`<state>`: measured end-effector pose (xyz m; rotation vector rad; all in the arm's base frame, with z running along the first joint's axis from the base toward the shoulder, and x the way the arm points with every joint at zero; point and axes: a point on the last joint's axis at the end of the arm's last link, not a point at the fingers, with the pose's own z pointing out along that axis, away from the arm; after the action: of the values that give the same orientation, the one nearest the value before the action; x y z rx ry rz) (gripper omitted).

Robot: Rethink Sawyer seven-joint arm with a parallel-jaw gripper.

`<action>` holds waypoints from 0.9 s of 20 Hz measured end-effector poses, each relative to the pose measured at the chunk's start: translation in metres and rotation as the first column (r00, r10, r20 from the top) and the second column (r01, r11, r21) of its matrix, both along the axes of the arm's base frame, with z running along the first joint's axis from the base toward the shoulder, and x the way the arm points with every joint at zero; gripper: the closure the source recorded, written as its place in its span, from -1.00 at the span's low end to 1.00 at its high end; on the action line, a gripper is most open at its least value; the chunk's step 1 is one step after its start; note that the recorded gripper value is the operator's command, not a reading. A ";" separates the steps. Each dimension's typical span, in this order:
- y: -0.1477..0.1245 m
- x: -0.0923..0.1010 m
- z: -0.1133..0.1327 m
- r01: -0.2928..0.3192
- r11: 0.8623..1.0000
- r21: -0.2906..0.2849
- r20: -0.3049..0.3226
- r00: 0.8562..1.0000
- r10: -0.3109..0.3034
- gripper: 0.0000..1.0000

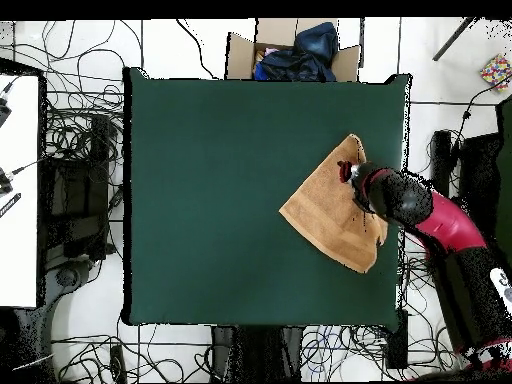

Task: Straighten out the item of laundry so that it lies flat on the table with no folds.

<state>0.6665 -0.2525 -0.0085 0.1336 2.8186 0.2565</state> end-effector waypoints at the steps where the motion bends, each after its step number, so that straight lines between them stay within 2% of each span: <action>1: -0.002 0.002 -0.002 0.005 1.000 0.000 0.002 1.000 -0.005 -1.00; 18: -0.007 0.003 0.000 0.007 1.000 -0.002 -0.002 1.000 -0.007 -1.00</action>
<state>0.6700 -0.2591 -0.0088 0.1431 2.8199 0.2517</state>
